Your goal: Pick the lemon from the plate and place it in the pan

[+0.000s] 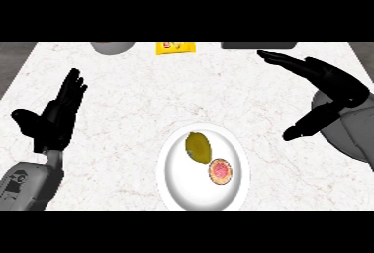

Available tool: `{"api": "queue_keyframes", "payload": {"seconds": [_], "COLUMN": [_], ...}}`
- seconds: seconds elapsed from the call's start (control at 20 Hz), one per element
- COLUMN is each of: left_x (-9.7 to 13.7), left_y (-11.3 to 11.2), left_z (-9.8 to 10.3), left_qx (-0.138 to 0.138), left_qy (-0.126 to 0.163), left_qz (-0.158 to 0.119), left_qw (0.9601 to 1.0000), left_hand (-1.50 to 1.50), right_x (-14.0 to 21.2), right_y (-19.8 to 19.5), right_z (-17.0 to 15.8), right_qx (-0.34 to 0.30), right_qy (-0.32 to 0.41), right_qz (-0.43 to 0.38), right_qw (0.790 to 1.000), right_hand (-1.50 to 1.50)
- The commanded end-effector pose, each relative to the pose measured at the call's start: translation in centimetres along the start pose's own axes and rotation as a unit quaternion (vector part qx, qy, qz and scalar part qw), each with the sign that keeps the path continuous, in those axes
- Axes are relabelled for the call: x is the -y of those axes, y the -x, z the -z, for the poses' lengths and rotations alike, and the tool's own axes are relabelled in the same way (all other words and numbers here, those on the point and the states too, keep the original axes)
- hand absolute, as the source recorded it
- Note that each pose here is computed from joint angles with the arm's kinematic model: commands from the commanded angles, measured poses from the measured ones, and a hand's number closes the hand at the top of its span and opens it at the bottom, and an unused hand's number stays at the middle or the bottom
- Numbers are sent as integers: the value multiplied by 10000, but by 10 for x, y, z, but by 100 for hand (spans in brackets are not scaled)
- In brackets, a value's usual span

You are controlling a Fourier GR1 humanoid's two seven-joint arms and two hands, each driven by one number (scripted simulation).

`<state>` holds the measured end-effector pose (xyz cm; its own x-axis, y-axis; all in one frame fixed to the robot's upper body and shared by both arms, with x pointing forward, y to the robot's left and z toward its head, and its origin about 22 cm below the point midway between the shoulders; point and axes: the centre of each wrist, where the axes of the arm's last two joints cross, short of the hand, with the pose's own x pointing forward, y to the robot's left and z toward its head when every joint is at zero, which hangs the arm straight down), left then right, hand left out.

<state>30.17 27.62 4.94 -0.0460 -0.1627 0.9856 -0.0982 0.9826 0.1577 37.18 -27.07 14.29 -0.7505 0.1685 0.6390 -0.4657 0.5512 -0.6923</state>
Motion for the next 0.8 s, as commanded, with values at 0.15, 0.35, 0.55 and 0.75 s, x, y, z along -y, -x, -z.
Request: {"api": "queue_keyframes", "payload": {"seconds": [0.15, 0.35, 0.55, 0.75], "left_x": [4, -2, 7, 2], "left_y": [3, 4, 30, -3], "left_z": [-10, -15, -7, 5], "left_qx": [-31, -41, -33, 60], "left_qy": [50, -52, -49, -64], "left_qz": [-1, -21, -46, -12], "left_qw": [10000, 10000, 10000, 10000], "left_hand": [0, 0, 0, 0], "right_x": [-45, -41, -56, -82], "right_y": [-5, -29, -29, -20], "right_z": [13, 14, 18, 19], "right_qx": [314, 235, -227, -365], "right_qy": [-769, -840, -998, -773], "right_qz": [456, 317, 196, 145], "right_qw": [9955, 9957, 9946, 9962], "right_hand": [-150, -150, -150, -150]}}
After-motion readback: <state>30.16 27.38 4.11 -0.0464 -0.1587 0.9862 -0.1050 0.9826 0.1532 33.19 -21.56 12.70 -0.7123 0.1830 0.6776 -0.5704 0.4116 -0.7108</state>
